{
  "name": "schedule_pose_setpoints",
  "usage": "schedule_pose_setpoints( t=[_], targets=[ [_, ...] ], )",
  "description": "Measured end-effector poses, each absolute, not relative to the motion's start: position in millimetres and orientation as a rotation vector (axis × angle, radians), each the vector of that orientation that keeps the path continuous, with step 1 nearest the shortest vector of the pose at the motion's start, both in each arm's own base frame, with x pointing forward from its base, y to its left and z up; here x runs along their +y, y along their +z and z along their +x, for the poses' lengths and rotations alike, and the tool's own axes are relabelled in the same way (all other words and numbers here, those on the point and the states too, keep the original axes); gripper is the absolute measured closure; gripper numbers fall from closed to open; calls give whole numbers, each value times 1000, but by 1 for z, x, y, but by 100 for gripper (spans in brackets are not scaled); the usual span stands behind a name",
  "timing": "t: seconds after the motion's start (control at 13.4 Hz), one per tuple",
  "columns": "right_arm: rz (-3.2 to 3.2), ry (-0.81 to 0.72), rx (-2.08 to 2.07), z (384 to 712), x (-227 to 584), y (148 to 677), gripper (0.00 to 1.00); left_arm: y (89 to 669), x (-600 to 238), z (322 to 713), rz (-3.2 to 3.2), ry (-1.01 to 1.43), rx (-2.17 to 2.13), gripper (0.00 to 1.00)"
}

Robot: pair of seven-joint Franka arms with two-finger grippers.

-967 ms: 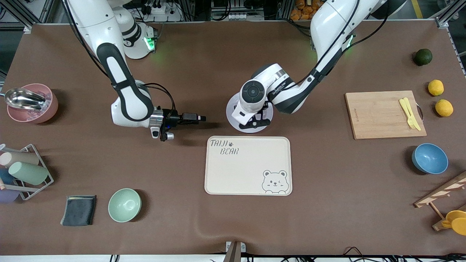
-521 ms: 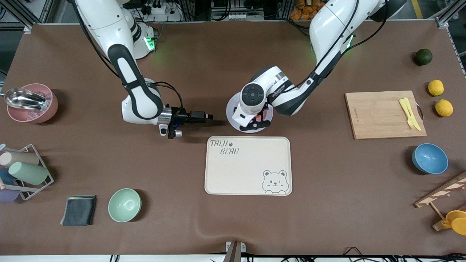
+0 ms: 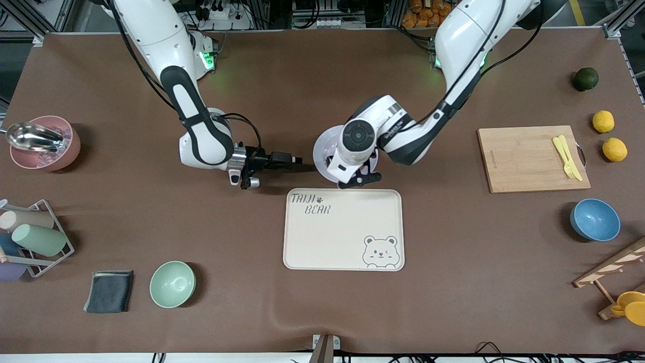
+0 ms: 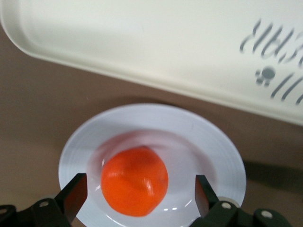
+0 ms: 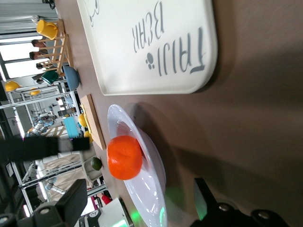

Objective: Place orange and plate with both arms
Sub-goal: 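Lower the orange onto the plate and open the left gripper, then withdraw the left gripper while the right gripper grips the plate rim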

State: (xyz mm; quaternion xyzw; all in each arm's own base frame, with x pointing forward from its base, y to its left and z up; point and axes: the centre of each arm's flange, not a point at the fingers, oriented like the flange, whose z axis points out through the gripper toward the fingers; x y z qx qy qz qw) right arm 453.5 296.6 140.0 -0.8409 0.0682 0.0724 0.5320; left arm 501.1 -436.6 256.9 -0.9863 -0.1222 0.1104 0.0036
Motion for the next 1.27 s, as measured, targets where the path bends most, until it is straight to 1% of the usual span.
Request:
schedule_pose_setpoints(
  t=[0.07,0.15,0.22,0.3,0.45,0.67,0.74,0.82,0.89,0.97,1.04,1.12,1.19,1.27],
  targets=[
    [-1998,167,163,449,303,138,10,267,-425,515,-3100,321,-424,0],
    [-1991,163,166,446,308,136,11,278,-414,527,-3107,293,-460,0],
    [-1992,161,172,441,314,133,17,289,-400,540,-3111,257,-496,0],
    [-2003,158,176,437,318,130,17,301,-385,553,-3112,213,-530,0],
    [-2023,159,184,428,327,124,31,321,-350,579,-3101,113,-576,0],
    [-2025,160,197,420,335,119,33,348,-299,606,-3090,39,-592,0],
    [-2018,154,207,418,337,117,40,357,-286,611,-3084,31,-577,0],
    [-2014,153,210,415,341,115,40,367,-275,614,-3082,20,-563,0],
    [-2017,152,210,411,345,114,47,376,-263,618,-3081,6,-551,0],
    [-2026,150,211,408,348,113,58,383,-251,621,-3078,-3,-540,0],
    [-2030,142,207,406,351,113,58,388,-239,624,-3072,-1,-523,0],
    [-2028,133,204,404,354,113,65,391,-225,626,-3066,11,-490,0],
    [-2027,124,203,402,356,113,79,394,-211,629,-3065,22,-445,0],
    [-2018,117,205,401,359,114,89,398,-195,633,-3066,23,-409,0]
  ],
)
